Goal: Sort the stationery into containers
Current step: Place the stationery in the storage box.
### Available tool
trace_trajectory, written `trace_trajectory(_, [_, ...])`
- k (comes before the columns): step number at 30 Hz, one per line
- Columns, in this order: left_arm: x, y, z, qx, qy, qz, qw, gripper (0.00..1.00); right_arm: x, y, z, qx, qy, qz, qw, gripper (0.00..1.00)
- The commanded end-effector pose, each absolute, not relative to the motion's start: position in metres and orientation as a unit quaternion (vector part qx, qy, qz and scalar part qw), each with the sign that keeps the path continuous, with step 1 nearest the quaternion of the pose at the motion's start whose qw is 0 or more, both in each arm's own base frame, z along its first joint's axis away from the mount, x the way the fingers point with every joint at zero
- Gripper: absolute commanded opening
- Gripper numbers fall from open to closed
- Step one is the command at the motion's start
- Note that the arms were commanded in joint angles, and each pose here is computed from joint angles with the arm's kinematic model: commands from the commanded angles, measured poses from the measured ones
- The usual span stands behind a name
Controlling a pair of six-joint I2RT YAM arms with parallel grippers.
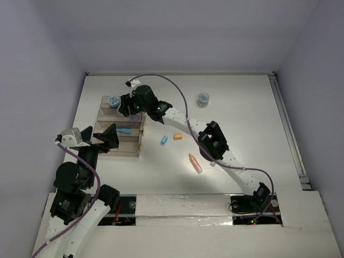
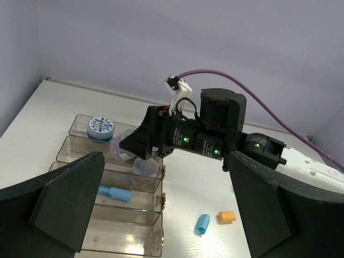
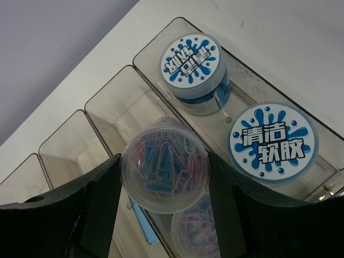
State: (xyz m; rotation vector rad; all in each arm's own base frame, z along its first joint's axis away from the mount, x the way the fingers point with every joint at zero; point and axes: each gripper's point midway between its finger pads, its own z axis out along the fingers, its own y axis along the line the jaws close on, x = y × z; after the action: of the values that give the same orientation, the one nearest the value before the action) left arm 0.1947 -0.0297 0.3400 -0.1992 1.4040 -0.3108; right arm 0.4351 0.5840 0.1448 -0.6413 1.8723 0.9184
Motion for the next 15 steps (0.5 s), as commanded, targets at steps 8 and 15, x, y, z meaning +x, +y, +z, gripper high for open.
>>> trace_trajectory(8, [0.194, -0.031, 0.351, -0.09, 0.624, -0.15, 0.761, 0.99, 0.428, 0.599, 0.182, -0.258, 0.723, 0.404, 0.498, 0.38])
trace_trajectory(15, [0.194, -0.03, 0.35, -0.092, 0.624, -0.149, 0.762, 0.99, 0.427, 0.598, 0.161, -0.259, 0.738, 0.396, 0.482, 0.39])
